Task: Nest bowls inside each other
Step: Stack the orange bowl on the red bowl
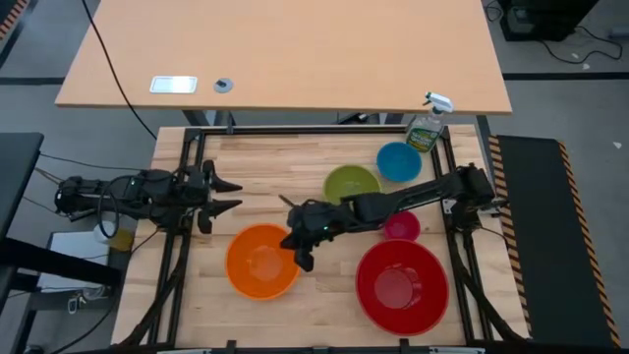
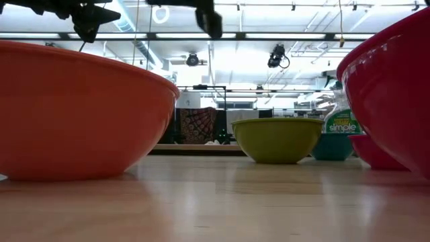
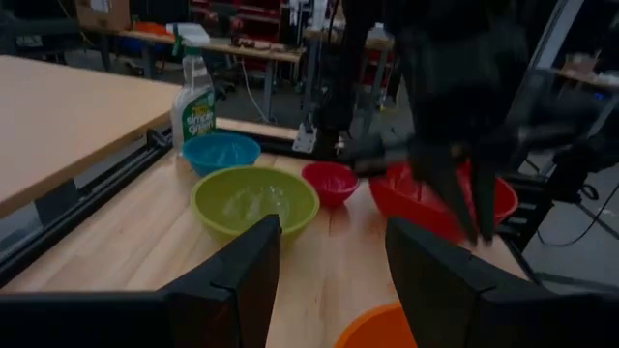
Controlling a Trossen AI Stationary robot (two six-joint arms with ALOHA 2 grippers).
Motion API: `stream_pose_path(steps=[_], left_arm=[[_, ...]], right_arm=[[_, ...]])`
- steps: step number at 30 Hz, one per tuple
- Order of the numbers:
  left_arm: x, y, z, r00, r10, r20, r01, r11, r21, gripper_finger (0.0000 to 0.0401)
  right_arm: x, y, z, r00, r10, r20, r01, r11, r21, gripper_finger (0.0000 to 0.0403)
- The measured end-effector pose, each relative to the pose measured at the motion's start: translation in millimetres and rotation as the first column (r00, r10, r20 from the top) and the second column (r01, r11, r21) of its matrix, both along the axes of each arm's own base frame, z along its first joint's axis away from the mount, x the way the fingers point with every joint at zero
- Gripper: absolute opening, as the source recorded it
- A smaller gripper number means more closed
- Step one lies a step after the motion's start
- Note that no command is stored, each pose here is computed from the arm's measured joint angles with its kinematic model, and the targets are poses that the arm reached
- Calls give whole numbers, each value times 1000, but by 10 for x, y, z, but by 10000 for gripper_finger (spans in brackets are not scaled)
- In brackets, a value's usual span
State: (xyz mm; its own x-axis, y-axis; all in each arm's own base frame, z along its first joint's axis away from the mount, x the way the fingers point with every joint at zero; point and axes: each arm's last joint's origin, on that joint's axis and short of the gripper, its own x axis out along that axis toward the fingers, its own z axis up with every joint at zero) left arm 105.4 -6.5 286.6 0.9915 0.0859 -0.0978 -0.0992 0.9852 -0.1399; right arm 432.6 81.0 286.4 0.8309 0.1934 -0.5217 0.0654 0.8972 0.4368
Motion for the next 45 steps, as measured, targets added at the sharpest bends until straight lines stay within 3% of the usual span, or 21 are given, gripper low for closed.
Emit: stream_pose_path(steps=[6, 11, 15, 22, 27, 30, 34, 40, 45], left_arm=[[3, 1, 10, 1000, 0, 8, -1, 1000, 23, 192], [49, 2, 22, 1000, 17, 15, -18, 998, 61, 192], [120, -7, 16, 1000, 16, 6, -17, 997, 74, 192], [271, -23, -18, 1000, 13, -24, -10, 992, 127, 192], [302, -25, -3, 1000, 16, -5, -15, 992, 125, 192], [295, -21, 6, 1000, 27, 3, -27, 991, 130, 192], [283, -19, 4, 1000, 30, -1, -30, 991, 132, 192], [280, -19, -22, 999, 30, -27, -26, 991, 133, 192], [280, -19, -26, 999, 30, -31, -26, 991, 134, 192]], right_arm=[[98, -108, -308, 992, -46, -120, 39, 998, -56, 59], [53, -177, -547, 948, -144, -285, 119, 988, -102, 122], [41, -228, -552, 930, -193, -313, 179, 981, -73, 162], [21, -208, -575, 879, -284, -382, 245, 958, -150, 165], [129, 20, -264, 859, -356, -367, 258, 922, -290, 165], [223, 137, -262, 819, -363, -445, 230, 917, -325, 165], [394, 147, -499, 750, -341, -567, 190, 932, -310, 165], [564, 63, -540, 760, -327, -561, 195, 939, -284, 165], [535, 9, -422, 762, -334, -555, 239, 941, -239, 165]])
